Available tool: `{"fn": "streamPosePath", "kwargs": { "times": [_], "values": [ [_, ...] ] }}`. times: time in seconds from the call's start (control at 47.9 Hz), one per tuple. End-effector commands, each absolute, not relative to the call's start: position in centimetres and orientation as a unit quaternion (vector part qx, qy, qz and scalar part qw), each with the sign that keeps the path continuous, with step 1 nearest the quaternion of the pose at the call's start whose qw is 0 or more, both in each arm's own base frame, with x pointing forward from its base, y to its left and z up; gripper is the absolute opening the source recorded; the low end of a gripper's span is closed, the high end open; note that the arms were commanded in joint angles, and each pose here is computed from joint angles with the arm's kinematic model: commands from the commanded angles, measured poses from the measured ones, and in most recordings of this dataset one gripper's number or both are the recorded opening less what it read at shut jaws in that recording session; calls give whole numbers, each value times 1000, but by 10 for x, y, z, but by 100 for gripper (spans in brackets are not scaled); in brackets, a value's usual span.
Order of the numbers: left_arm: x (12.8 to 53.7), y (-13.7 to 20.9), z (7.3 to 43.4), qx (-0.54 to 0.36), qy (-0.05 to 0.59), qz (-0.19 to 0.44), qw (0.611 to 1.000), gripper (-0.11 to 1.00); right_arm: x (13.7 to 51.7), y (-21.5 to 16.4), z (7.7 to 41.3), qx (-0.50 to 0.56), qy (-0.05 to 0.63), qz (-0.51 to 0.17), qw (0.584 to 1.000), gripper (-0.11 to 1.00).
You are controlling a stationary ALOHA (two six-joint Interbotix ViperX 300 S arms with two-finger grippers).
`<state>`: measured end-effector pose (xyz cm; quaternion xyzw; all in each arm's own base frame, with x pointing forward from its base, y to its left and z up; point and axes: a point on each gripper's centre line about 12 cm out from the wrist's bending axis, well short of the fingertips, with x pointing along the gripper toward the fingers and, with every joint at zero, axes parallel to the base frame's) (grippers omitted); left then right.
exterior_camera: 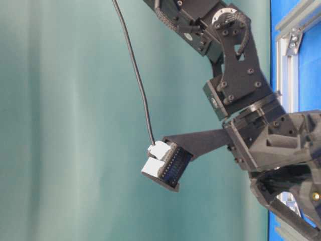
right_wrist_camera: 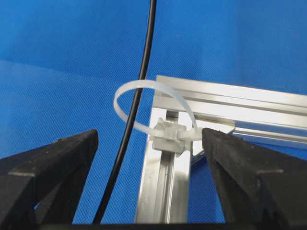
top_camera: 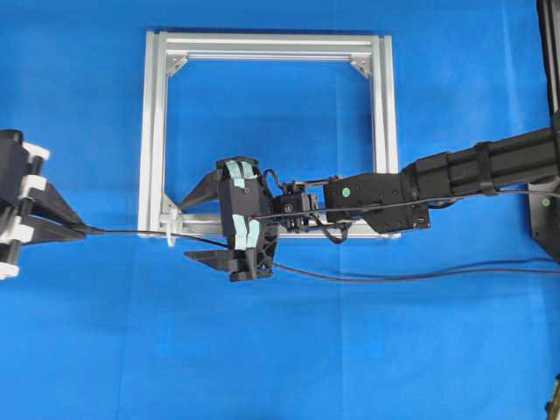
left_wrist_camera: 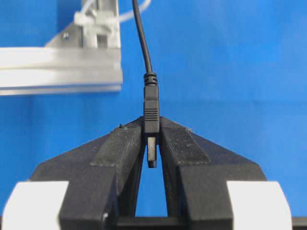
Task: Insert the wire through the string loop located on the left side.
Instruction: 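Open the right gripper and pull the cable leftward with the left gripper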
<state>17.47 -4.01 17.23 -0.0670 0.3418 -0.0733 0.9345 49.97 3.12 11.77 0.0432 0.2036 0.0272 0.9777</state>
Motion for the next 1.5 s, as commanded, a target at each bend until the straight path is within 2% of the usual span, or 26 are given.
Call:
{"fn": "streamPosePath", "kwargs": {
  "times": [0.0,0.355,0.543,0.752,1.483],
  "values": [
    [170,-38,176,-68,349,-70,932,8,503,31,135,43,182,28,982,91],
    [169,-35,187,-78,342,-63,934,8,504,31,136,41,180,29,982,91],
    [156,-34,198,-72,360,-65,928,8,505,31,138,41,177,29,983,91],
    [148,-33,210,-74,330,-71,938,8,506,31,139,42,173,29,984,91],
    [149,-33,204,-73,329,-71,939,8,507,31,141,42,170,29,984,91]
  ]
}}
